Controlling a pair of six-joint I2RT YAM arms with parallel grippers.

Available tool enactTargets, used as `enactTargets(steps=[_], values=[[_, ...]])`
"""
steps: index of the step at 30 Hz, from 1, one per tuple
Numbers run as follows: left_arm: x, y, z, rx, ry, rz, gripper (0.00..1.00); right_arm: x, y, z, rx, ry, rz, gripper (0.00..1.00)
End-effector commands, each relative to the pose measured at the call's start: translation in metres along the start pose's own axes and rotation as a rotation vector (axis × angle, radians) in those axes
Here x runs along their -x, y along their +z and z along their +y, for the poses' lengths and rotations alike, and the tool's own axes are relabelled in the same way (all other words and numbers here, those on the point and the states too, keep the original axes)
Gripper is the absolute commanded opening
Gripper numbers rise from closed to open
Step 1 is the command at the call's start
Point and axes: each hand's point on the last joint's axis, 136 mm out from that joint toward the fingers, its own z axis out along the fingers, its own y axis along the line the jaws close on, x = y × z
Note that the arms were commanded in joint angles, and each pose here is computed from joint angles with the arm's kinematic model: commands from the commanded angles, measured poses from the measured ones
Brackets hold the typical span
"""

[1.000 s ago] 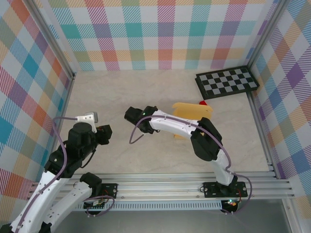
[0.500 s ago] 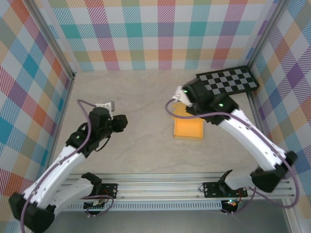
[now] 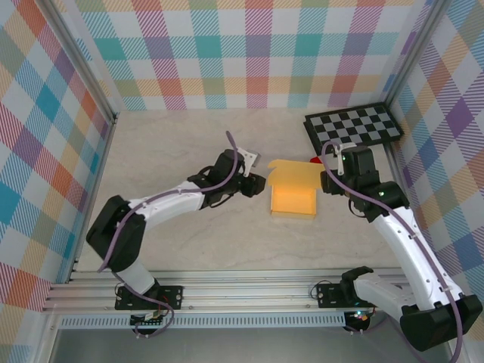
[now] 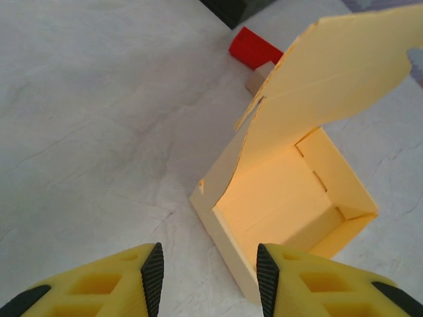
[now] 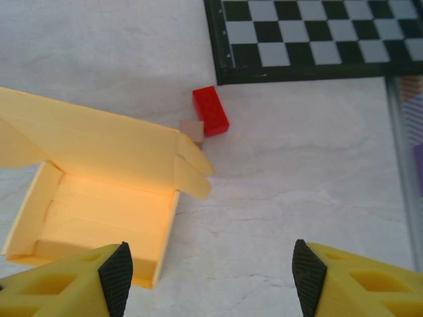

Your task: Fold the paper box

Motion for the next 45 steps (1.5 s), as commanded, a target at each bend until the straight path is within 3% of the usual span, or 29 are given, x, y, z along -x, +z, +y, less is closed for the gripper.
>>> enactTargets(steps=[1,12,19,23,28,37,40,45], values=[[0.028,0.013,-0.022,-0.091,0.148,-0.065,0.45,0.018,-0.002,0.017,0.105,0.100,-0.070,0.68],[0.030,0.052,-0.019,-0.056,0.184,-0.027,0.37,0.018,0.015,0.024,0.130,0.108,-0.040,0.68],[0.033,0.060,-0.028,-0.077,0.185,-0.022,0.00,0.000,0.041,0.014,0.107,0.164,-0.029,0.68],[0.034,0.050,-0.023,-0.059,0.284,-0.027,0.00,-0.002,0.054,0.031,0.261,0.107,-0.087,0.71],[0.034,0.029,-0.006,-0.106,0.330,0.018,0.00,-0.005,0.066,0.040,0.320,0.046,-0.071,0.72],[0.030,-0.006,0.030,-0.116,0.343,0.029,0.00,-0.011,0.088,0.047,0.503,-0.003,-0.032,0.52],[0.029,-0.012,0.036,-0.113,0.344,0.030,0.00,-0.008,0.084,0.062,0.605,-0.021,-0.054,0.50],[0.027,-0.015,0.038,-0.099,0.365,0.034,0.00,-0.004,0.097,0.067,0.637,-0.034,-0.064,0.50]])
